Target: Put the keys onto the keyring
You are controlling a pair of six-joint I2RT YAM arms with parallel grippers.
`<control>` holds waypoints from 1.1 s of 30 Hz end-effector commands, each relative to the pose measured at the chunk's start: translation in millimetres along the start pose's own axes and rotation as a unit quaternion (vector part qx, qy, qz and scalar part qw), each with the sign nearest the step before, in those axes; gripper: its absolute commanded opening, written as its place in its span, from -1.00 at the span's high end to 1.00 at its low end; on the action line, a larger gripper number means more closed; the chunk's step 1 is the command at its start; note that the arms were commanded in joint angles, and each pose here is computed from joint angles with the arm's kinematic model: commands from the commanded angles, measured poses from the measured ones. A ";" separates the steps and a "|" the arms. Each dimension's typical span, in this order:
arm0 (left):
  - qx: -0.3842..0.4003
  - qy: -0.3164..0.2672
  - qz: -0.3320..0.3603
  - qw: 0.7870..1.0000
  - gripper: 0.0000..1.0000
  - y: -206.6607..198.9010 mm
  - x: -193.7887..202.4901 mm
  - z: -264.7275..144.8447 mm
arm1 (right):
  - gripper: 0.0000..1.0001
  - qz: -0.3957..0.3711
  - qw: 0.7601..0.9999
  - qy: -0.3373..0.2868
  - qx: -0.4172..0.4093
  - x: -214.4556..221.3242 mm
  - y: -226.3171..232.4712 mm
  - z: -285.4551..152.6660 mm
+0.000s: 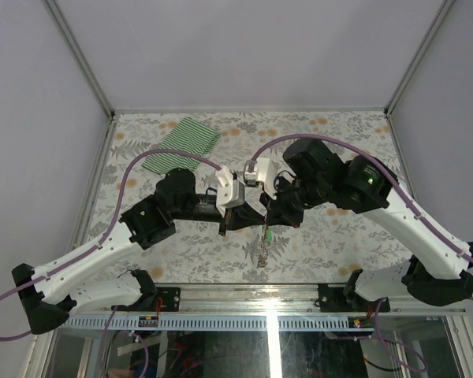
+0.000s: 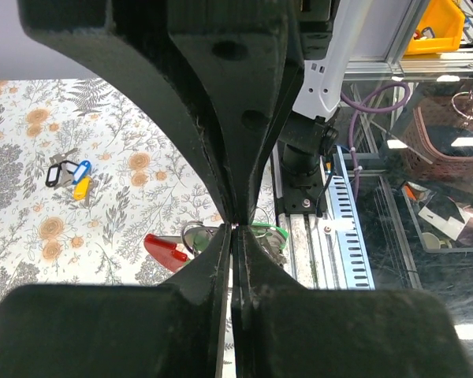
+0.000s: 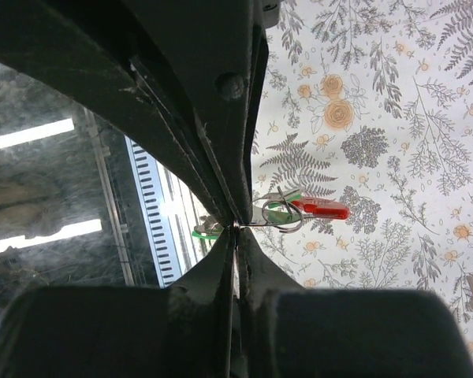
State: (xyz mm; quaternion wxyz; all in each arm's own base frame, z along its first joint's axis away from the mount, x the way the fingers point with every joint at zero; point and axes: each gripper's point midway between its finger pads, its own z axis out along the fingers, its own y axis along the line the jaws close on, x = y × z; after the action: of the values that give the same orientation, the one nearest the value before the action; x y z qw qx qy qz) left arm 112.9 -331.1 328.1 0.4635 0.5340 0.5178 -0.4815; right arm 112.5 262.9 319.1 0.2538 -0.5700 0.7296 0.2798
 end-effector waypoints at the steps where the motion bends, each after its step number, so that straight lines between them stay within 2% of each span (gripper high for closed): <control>1: -0.014 -0.034 0.017 0.999 1.00 3.8 -23.3 -2.9 | 0.88 -0.014 0.997 -0.072 0.040 -24.8 -5.5 -16.7; 5: -0.061 -0.055 0.009 0.997 1.00 14.9 -30.3 -8.8 | 0.58 -0.014 0.986 -0.134 0.095 -41.7 -18.5 -33.7; 11: -0.132 -0.132 -0.003 0.982 1.00 30.0 -48.7 -23.7 | 0.38 0.000 0.951 -0.265 0.161 -69.3 -31.5 -64.0; 15: -0.171 -0.179 -0.017 0.969 1.00 37.5 -56.5 -35.5 | 0.30 0.033 0.927 -0.322 0.191 -79.7 -41.1 -74.7; 20: -0.205 -0.214 -0.021 0.955 1.00 46.0 -64.8 -46.3 | 0.13 0.094 0.911 -0.343 0.208 -75.9 -52.5 -68.8; 26: -0.231 -0.220 -0.030 0.947 1.00 54.5 -67.6 -51.2 | -0.02 0.113 0.895 -0.388 0.189 -78.5 -48.7 -66.5; 33: -0.247 -0.212 -0.041 0.945 1.00 61.4 -63.4 -52.0 | -0.07 0.159 0.881 -0.364 0.258 -70.1 -73.5 -77.1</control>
State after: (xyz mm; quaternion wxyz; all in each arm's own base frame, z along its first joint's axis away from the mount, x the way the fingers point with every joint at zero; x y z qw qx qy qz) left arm 171.1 -296.5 364.7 0.6242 0.3016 0.5619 -0.4514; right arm 179.9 258.6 372.0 0.5418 -0.2908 0.7241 0.3124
